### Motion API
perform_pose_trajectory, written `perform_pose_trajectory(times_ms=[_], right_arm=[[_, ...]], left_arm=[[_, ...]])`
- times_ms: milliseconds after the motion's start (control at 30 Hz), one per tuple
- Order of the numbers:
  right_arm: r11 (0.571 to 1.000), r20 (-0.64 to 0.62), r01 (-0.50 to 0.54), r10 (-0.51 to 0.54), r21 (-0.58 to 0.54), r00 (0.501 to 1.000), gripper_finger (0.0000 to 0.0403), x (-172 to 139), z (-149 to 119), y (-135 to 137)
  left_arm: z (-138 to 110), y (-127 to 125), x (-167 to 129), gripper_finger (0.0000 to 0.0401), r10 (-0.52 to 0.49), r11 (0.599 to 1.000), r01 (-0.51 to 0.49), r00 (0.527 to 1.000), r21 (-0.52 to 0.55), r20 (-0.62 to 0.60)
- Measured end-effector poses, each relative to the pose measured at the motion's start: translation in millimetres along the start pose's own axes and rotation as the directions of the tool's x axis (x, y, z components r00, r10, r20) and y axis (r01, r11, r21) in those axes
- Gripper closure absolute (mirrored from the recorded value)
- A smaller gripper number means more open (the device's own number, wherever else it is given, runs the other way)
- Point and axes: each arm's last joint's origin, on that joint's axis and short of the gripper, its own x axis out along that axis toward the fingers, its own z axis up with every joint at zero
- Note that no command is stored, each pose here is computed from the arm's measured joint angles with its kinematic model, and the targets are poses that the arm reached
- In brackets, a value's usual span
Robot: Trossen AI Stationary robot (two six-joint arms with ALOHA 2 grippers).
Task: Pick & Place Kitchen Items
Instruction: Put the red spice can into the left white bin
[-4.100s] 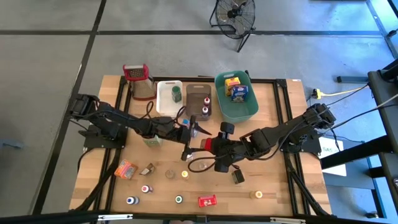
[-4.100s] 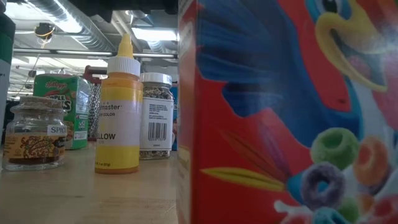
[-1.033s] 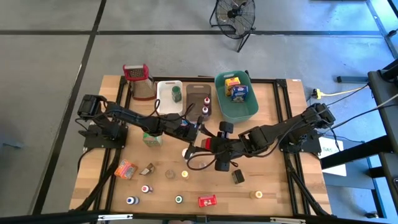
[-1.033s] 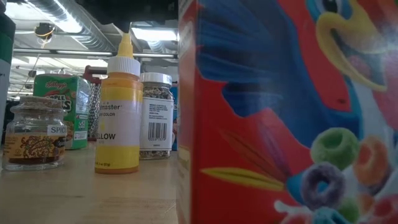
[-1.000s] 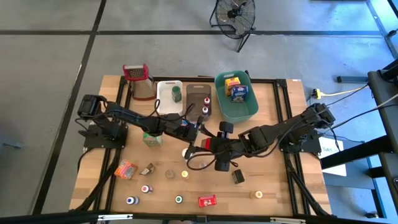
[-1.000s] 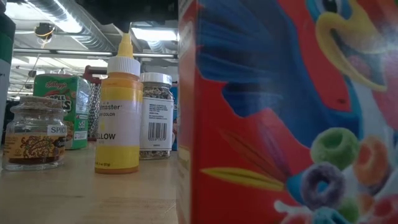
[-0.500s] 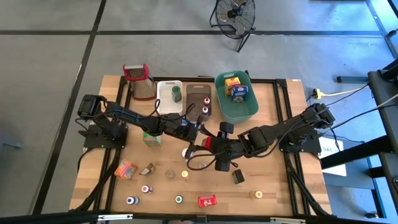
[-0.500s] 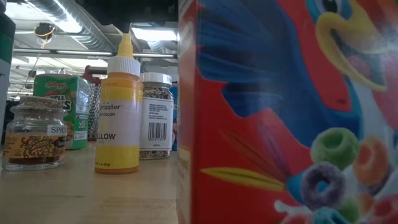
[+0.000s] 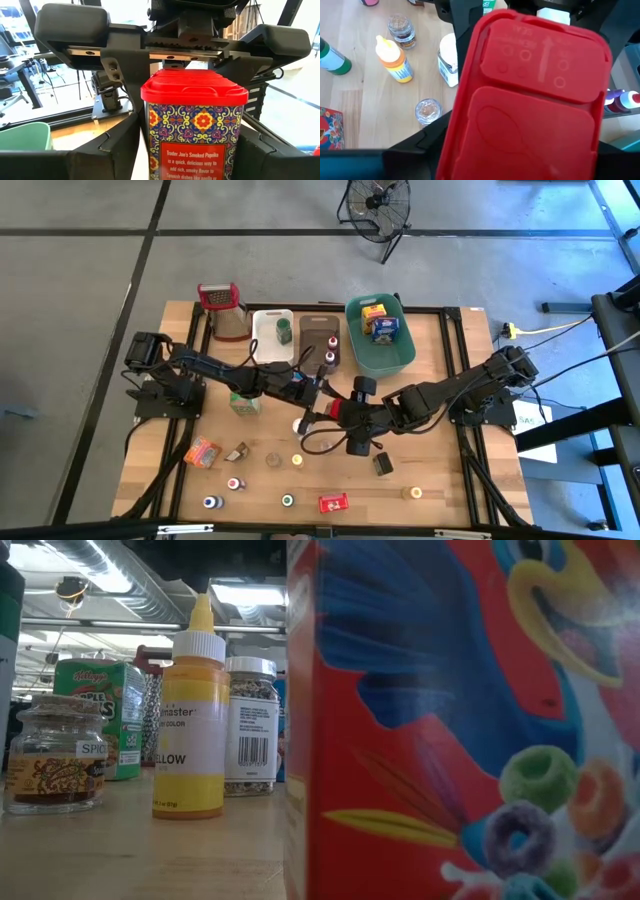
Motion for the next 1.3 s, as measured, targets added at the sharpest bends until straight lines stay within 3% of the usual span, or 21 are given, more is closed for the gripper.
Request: perform_pose_trajectory(times_ms=[500, 800, 1067, 1300], right_arm=[[1.0, -0.018, 0.002, -0.002, -0.002, 1.0, 0.0153, 0.1, -1.7, -0.3], [1.0, -0.05, -0.003, 0.002, -0.028, 0.999, 0.0153, -13.2, -12.5, 11.9], [0.998, -0.019, 0.056, -0.057, -0.042, 0.998, 0.0153, -17.7, -13.5, 12.7], [0.997, -0.047, 0.071, -0.07, 0.012, 0.996, 0.0153, -19.8, -16.8, 10.5]], left_arm=[[-1.0, 0.2, 0.2, 0.0177, 0.006, 1.0, -0.006, 1.0, 0.002, -0.017], [0.7, -1.8, -0.6, 0.0218, -0.036, 0.999, 0.036, 0.999, 0.012, -0.02], [3.0, -1.1, -2.1, 0.0218, -0.027, 1.0, 0.027, 1.0, 0.011, -0.016], [2.3, -0.7, -2.2, 0.0218, -0.015, 1.0, 0.015, 1.0, 0.008, -0.023]])
